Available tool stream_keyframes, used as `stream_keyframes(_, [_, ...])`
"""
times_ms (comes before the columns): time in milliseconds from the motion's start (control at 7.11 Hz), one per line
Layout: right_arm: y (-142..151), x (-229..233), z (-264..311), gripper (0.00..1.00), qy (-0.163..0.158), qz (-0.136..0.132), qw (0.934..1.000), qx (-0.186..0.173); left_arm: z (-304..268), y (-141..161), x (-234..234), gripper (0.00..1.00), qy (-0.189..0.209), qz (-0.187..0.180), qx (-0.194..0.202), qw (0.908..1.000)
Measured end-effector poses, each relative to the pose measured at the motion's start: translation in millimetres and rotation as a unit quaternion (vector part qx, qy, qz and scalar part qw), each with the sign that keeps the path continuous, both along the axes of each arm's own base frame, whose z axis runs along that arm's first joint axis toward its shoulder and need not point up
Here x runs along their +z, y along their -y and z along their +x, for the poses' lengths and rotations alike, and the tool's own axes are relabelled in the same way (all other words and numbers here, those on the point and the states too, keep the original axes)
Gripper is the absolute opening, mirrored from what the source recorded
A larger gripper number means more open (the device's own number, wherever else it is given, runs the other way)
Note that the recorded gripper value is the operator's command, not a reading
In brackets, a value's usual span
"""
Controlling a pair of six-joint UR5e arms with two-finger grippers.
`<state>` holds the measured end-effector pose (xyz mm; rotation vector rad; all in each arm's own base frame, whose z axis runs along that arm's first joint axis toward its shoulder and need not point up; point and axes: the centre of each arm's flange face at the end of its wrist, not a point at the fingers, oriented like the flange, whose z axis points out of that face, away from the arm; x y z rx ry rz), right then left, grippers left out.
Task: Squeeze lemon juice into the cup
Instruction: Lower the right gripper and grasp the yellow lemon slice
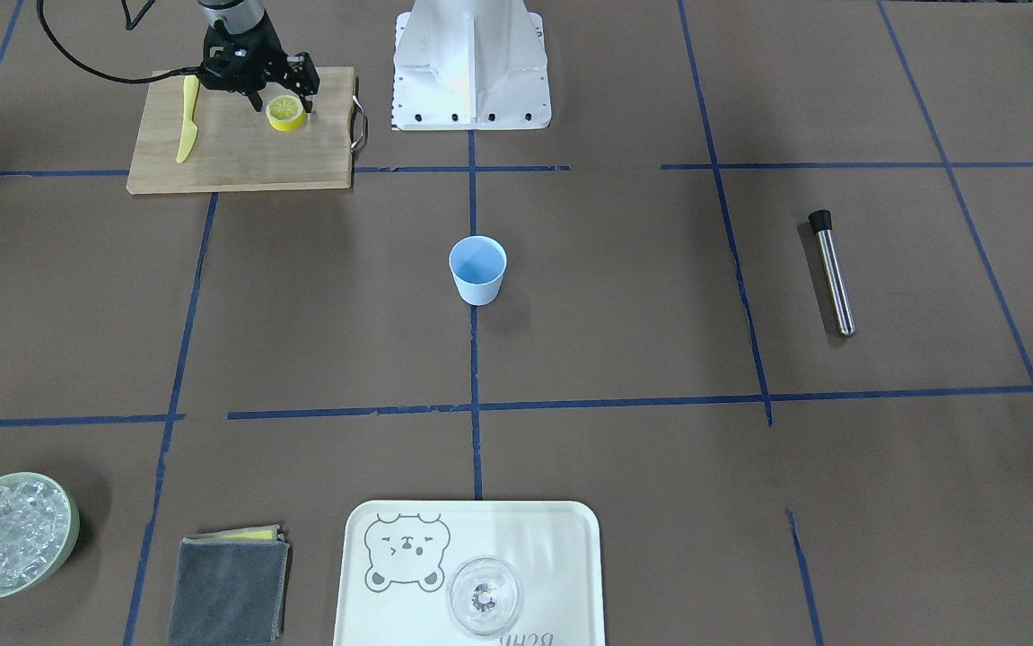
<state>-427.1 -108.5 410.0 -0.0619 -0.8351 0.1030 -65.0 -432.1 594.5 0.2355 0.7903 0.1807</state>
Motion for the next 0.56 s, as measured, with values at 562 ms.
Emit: stream_keyframes(562, [5.8,-1.2,1.8,0.62,0.001,0.000,1.0000,0.007,-0.1,-1.2,-0.2,1.00,0.001,0.000,0.000,1.0000])
